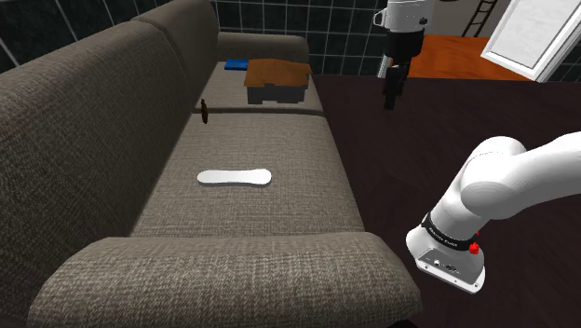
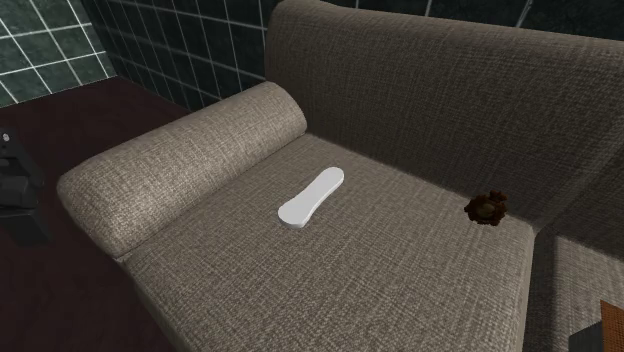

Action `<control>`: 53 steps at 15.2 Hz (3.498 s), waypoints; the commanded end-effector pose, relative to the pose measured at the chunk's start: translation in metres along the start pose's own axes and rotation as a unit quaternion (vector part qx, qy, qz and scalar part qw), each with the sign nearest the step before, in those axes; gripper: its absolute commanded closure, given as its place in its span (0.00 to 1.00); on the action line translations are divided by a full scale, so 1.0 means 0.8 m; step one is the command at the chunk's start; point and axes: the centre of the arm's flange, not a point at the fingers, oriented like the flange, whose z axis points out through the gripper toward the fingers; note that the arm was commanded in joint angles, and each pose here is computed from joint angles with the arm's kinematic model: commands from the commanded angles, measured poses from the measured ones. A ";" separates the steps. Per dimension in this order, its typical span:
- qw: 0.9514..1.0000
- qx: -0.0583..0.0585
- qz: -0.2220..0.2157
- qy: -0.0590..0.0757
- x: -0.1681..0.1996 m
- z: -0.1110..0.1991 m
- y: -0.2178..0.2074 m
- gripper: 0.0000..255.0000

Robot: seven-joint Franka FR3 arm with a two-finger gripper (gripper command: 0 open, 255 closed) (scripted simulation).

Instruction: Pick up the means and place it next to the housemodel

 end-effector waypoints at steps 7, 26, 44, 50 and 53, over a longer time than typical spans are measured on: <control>0.999 -0.004 -0.049 0.015 0.079 0.035 -0.039 0.00; 0.977 -0.016 -0.202 0.060 0.305 0.133 -0.209 0.00; 0.954 -0.022 -0.287 0.086 0.417 0.227 -0.332 0.00; 0.954 -0.022 -0.287 0.086 0.418 0.230 -0.332 0.00; 0.954 -0.022 -0.287 0.086 0.418 0.230 -0.332 1.00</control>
